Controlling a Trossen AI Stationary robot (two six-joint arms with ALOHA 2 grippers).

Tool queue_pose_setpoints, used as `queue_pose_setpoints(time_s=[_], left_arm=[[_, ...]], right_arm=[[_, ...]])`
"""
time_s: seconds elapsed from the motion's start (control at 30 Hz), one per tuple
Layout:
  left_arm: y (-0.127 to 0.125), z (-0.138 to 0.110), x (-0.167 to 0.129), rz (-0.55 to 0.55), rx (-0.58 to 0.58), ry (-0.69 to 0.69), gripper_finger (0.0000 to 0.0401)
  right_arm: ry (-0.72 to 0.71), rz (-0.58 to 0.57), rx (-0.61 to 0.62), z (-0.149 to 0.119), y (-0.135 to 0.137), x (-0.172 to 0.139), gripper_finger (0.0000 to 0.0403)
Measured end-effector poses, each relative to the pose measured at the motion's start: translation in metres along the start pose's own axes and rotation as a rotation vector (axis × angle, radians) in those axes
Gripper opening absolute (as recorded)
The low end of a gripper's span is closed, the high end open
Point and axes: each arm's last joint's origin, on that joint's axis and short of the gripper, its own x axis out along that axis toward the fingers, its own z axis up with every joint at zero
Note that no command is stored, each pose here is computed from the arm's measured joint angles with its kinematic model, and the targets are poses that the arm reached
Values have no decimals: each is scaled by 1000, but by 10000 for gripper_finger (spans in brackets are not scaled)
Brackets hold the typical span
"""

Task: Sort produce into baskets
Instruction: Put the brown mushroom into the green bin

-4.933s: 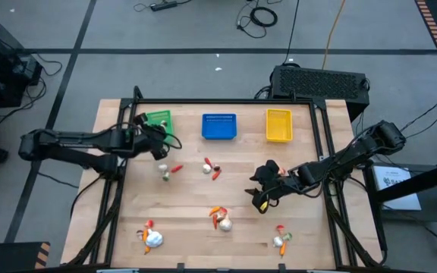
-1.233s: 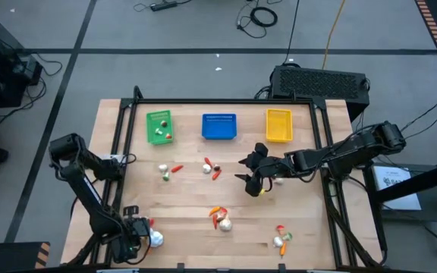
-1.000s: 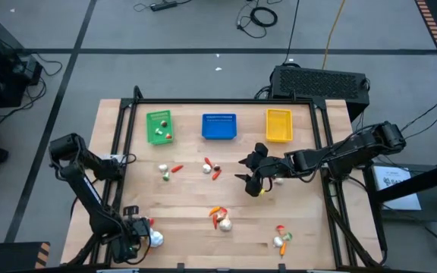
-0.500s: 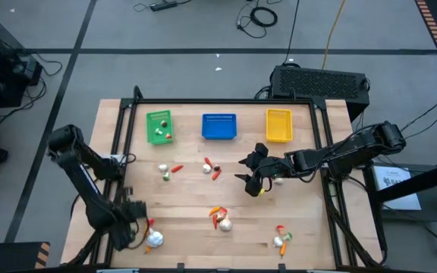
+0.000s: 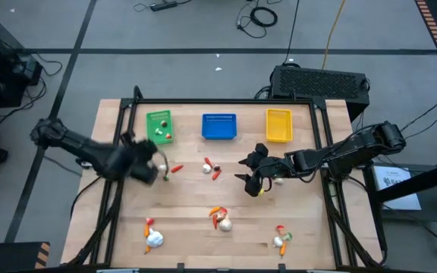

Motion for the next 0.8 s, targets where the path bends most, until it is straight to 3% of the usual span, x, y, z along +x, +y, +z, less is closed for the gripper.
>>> queue_pose_setpoints(time_s=[0.13,0.33,0.47,0.8], left_arm=[[30,20,28,63,-49,84,38],[62,47,71,-66,-75,122,38],[82,51,93,-39,-146,174,38],[97,52,133,-155,-168,292,38]], right_arm=[[1,0,12,0,0,0,242],[5,-1,10,-1,0,0,242],[24,4,7,-4,3,-1,242],[77,34,39,-15,17,-8,242]])
